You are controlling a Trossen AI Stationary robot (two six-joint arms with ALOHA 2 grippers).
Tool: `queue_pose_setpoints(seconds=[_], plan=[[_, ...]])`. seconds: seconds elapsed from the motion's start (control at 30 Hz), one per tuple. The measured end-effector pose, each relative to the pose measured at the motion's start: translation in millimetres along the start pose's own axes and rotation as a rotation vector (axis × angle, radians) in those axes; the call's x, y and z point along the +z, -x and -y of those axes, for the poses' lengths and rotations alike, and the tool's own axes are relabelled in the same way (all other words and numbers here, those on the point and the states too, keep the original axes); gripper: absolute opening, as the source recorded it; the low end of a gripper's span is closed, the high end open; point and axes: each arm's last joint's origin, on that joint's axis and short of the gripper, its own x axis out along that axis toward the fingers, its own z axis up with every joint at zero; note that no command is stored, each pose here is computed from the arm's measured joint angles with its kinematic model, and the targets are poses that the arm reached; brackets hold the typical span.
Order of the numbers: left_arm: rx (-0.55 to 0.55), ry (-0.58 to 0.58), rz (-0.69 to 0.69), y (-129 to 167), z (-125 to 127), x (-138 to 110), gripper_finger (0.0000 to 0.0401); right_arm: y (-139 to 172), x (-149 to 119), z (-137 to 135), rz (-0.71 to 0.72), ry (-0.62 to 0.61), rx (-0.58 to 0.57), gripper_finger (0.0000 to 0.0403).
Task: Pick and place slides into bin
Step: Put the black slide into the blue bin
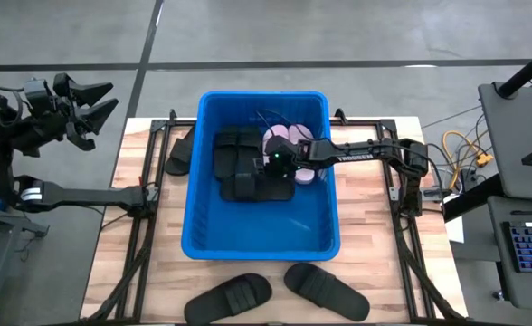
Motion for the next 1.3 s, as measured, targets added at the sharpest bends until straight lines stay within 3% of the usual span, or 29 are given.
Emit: queue_pose_setpoints(seconds=[0.53,0.8,0.93,1.13,1.3], plan=[[0.000,0.000,0.000,0.0,0.0,0.0,0.0225,-3.1,-1.8,0.5,0.010,0.003,-0.005,0.0196],[0.001,0.000,-0.001,-0.6,0.1,-0.1,0.0225,-22.9,-3.4,-2.0,0.034,0.003,0.089,0.0195],[0.001,-0.001,-0.002,-0.8,0.2,-0.1,0.0225,-23.6,-3.3,0.0,0.035,0.023,0.072,0.0189],[0.001,-0.001,-0.002,-0.9,0.2,-0.1,0.0225,-24.2,-3.8,1.8,0.039,0.028,0.051,0.0172],[0.001,-0.001,-0.002,-0.9,0.2,-0.1,0.0225,-29.6,-5.5,6.6,0.026,-0.016,0.025,0.0129]])
